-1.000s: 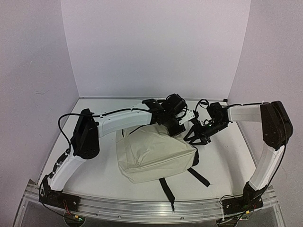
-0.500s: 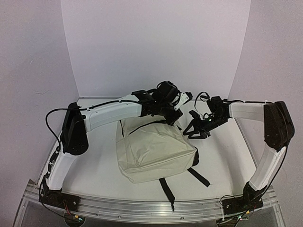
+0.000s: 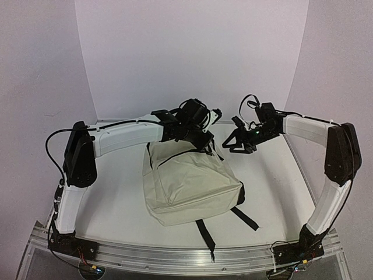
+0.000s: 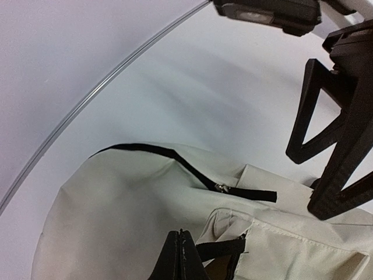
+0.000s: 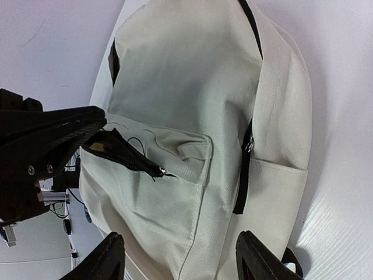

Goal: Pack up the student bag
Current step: Zip the student bag at the center of the board.

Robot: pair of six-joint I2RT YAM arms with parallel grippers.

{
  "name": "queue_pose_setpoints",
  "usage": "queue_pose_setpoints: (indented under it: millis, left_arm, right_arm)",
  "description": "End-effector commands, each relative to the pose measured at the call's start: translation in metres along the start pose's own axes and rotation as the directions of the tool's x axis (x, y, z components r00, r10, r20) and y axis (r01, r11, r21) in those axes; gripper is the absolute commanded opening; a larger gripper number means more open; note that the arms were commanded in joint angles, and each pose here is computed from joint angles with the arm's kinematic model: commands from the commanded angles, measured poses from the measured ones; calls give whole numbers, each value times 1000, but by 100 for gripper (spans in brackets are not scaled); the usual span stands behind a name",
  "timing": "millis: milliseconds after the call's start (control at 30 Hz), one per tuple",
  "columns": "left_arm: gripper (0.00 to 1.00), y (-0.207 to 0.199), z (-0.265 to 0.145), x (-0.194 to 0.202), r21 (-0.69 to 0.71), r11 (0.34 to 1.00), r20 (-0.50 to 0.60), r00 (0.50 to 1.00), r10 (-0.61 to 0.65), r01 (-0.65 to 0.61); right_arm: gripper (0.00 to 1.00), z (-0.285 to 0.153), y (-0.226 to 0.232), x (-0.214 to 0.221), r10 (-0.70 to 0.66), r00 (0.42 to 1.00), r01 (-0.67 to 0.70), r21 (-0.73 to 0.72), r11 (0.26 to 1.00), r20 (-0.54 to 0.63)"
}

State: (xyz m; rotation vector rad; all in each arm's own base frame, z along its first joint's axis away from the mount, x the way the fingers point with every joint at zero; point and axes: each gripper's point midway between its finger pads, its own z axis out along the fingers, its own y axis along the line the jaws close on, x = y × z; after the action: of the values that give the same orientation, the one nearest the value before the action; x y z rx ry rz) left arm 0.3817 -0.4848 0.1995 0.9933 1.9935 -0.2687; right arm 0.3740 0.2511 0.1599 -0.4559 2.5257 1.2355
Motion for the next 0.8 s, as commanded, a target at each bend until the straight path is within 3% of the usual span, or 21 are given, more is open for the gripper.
queue_pose_setpoints:
  millis: [0,267,500,767]
  left_arm:
    - [0,30,-41,-31,-65,991,108,988,-109,116]
    - [0,37,-44,-30,-26,979,123,972,-199,203]
    - [0,62,-44,-26,-41,952,118,947,-297,304]
    - [0,47,-31,-31,105,923,107,918,-381,371]
  right_arm:
    - [64,10,-8,0,-11,1000,11,25,1000,-15]
    - [57,19,-3,6,-24,999,24,10,1000,-40]
    - [57,20,0,2,-53,998,54,22,998,-31]
    - [56,24,24,-17,-169,986,169,-2,986,-5]
